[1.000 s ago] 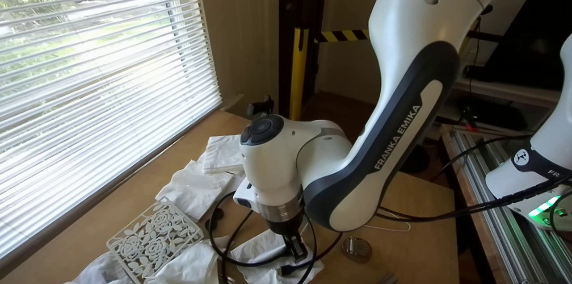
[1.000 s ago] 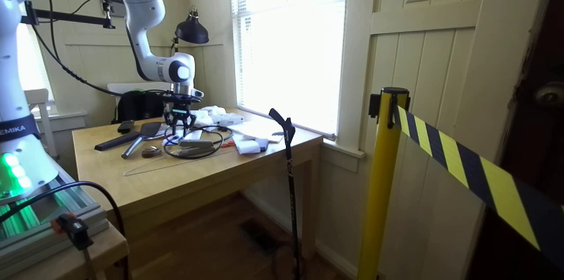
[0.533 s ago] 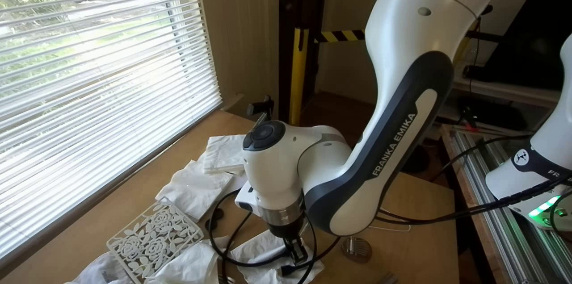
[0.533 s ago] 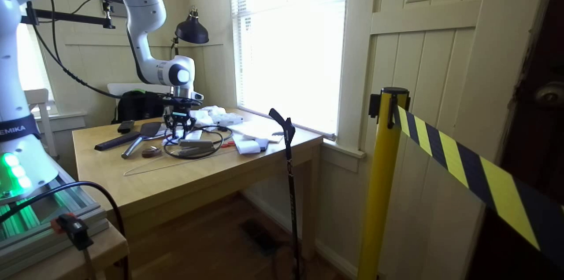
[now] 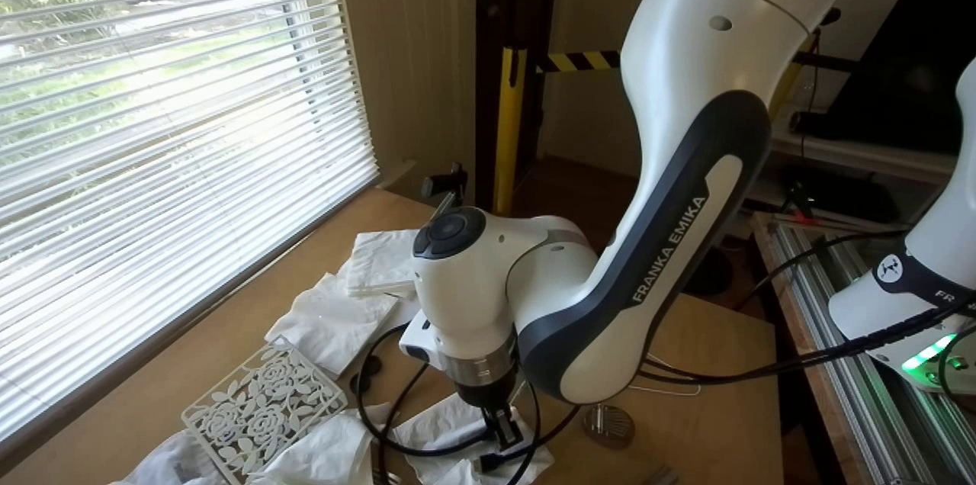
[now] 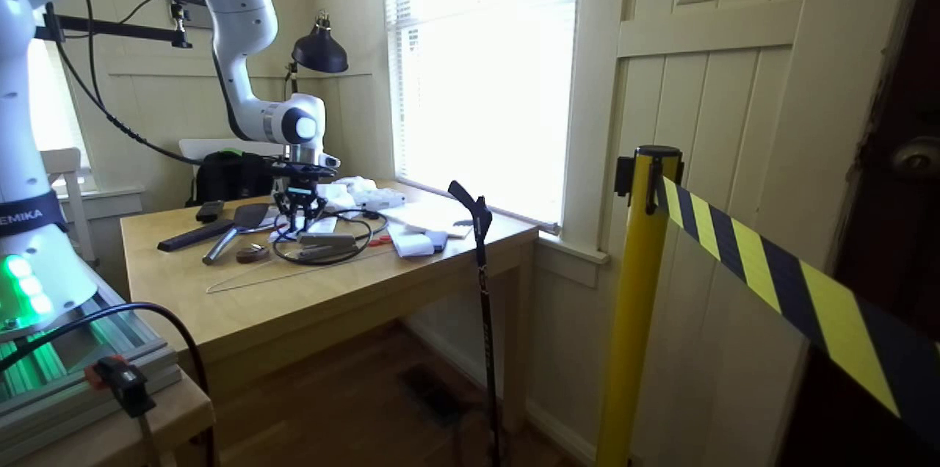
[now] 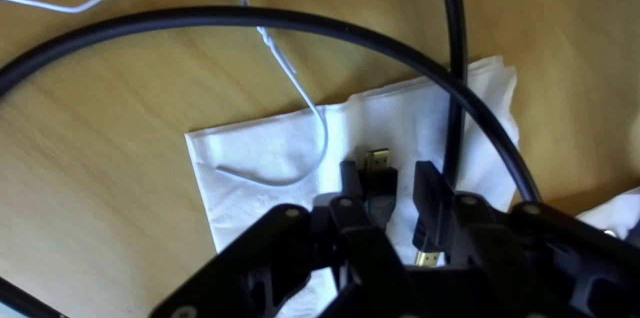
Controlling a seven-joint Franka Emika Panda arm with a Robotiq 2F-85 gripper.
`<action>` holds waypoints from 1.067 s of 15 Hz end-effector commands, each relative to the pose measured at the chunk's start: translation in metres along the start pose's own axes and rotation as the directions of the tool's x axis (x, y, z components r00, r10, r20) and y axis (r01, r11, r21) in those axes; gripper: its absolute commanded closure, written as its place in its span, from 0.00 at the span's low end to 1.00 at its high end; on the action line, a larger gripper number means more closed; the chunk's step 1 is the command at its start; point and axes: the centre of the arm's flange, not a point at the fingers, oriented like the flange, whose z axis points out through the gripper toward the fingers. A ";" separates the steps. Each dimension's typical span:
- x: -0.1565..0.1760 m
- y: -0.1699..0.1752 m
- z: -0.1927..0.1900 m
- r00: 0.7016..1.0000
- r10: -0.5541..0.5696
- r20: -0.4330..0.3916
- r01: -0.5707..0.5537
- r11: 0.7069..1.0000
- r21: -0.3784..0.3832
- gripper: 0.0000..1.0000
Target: Stretch out the HDMI cable on the table
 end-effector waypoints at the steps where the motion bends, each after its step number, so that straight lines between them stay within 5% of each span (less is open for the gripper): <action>1: 0.007 0.001 0.006 1.000 -0.006 -0.004 0.006 1.000 -0.016 0.74; 10: 0.014 0.001 -0.002 1.000 -0.013 -0.012 0.012 1.000 -0.027 0.97; 16: 0.007 -0.007 -0.060 0.998 0.010 -0.061 -0.012 1.000 -0.028 0.97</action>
